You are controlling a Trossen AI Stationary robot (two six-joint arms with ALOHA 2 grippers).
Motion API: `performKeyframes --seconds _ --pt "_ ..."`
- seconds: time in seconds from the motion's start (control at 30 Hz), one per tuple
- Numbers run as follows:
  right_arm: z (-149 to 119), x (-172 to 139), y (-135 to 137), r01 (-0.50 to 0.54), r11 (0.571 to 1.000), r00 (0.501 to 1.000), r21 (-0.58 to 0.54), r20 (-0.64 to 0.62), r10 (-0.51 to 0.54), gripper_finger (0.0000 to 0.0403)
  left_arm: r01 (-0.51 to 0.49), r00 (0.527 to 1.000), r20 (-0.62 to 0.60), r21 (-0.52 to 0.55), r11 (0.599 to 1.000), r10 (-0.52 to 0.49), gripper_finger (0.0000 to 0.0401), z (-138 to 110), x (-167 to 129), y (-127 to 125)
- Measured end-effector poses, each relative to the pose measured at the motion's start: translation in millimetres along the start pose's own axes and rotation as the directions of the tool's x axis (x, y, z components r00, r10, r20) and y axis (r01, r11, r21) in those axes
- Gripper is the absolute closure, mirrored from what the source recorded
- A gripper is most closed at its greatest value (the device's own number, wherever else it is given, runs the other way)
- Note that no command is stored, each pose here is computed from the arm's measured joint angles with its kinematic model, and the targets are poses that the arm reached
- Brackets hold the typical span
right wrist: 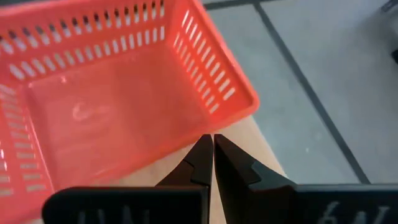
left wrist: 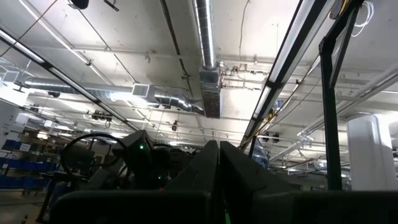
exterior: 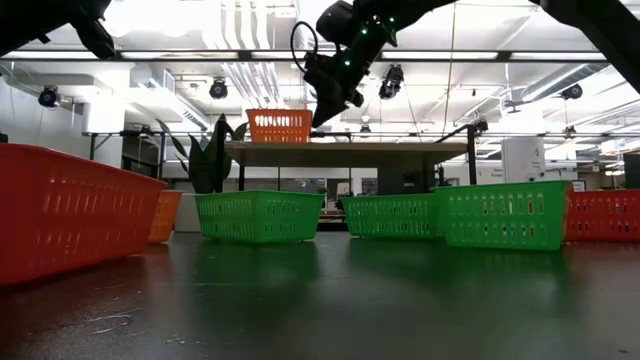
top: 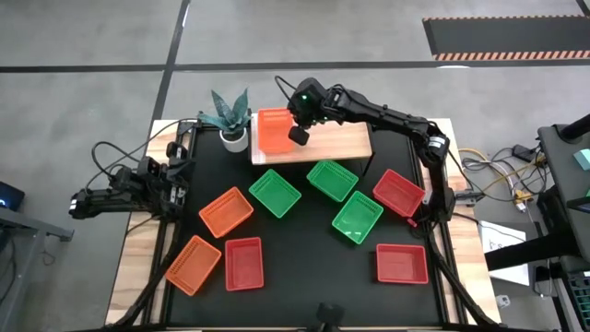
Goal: Stack baskets on shelf by color
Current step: Put the bottom right orange bin on the shelf, then put the top left green bin on the shelf
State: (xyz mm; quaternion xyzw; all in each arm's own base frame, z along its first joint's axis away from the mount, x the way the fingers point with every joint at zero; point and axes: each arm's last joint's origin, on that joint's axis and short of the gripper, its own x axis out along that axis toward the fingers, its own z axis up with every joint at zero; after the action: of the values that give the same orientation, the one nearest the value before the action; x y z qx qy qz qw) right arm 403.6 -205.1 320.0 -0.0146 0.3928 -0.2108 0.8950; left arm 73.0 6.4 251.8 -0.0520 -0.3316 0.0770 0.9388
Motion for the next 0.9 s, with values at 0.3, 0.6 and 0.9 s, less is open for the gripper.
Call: performKeyframes --seconds 0.3,0.6,0.9 --pt "-8.5 -10.9 0.1 -0.015 0.999 0.995 0.032 -0.102 0.018 0.0394 0.000 1.000 0.002 -0.001 1.000 0.000 0.0401 0.2 0.0 0.0" --pt "-12.0 2.8 17.8 -0.064 0.998 0.994 0.001 -0.093 0.063 0.0394 0.000 1.000 0.002 -0.001 1.000 0.000 0.0401 0.2 0.0 0.0" --pt "-7.5 -12.0 18.4 -0.071 0.997 0.992 -0.002 -0.103 0.070 0.0394 0.000 1.000 0.002 -0.004 1.000 0.000 0.0401 0.1 0.0 0.0"
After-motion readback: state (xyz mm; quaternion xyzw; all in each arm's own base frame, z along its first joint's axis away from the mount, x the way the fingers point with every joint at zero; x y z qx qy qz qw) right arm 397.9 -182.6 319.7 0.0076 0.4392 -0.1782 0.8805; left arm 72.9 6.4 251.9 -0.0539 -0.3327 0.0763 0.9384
